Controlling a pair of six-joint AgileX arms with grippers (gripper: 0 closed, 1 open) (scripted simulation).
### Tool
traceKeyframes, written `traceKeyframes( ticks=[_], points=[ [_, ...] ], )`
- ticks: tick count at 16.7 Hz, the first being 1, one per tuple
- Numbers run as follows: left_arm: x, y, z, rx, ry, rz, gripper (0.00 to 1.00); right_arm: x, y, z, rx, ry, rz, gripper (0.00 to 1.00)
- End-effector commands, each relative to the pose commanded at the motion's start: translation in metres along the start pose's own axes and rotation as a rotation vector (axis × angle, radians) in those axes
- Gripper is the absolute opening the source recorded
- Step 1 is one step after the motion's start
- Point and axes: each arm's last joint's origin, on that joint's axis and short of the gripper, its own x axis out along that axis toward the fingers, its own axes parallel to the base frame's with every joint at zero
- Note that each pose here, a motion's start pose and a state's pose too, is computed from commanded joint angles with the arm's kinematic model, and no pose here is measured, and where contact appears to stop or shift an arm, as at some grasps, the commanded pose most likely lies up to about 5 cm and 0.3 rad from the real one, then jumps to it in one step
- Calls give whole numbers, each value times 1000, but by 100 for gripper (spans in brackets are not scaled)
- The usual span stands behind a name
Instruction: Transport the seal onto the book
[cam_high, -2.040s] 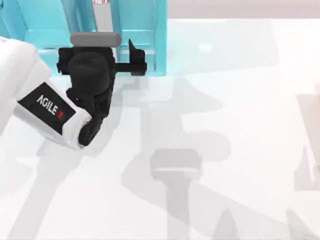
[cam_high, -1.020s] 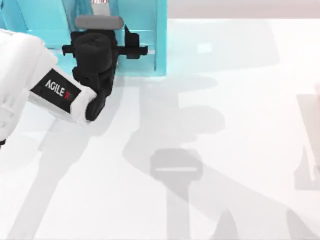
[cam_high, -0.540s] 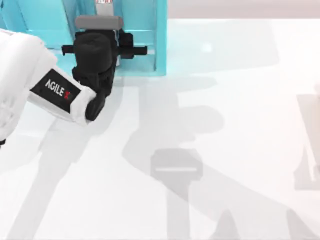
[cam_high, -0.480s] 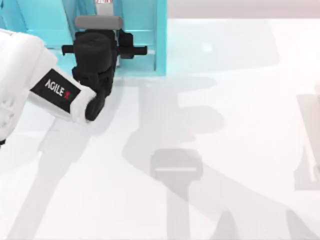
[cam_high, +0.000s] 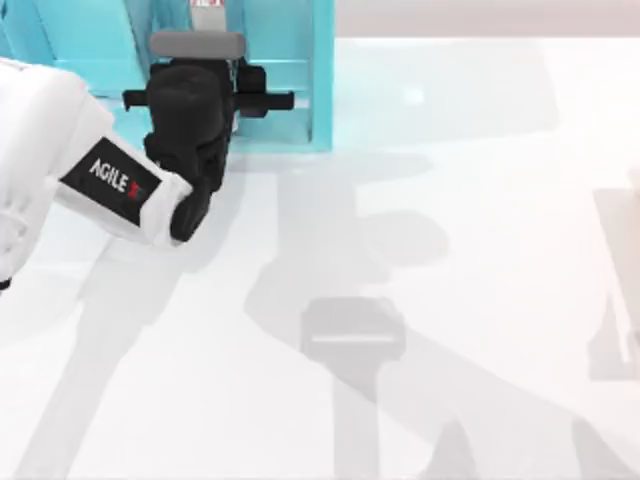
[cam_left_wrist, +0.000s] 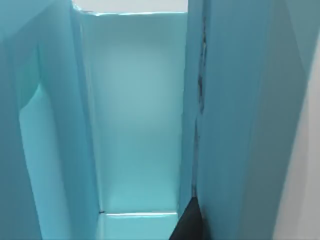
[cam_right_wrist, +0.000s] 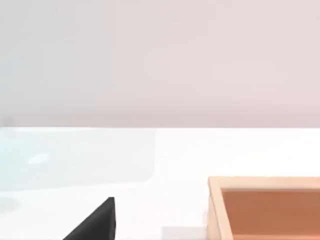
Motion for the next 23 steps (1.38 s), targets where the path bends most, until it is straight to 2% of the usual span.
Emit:
traceKeyframes(
  ticks=[3, 6, 11, 14, 18, 23],
  points=[
    [-10, -6, 17, 3, 5, -3, 0, 0, 0, 0, 0, 0, 0, 100],
    [-36, -15, 56, 8, 10, -2, 0, 0, 0, 0, 0, 0, 0, 100],
    [-116, -20, 136, 1, -4, 0, 0, 0, 0, 0, 0, 0, 0, 100],
    [-168, -14, 167, -7, -16, 0, 0, 0, 0, 0, 0, 0, 0, 100],
    [-212, -7, 178, -2, -4, 0, 0, 0, 0, 0, 0, 0, 0, 100],
    [-219, -5, 178, 0, 0, 0, 0, 0, 0, 0, 0, 0, 0, 100]
  ],
)
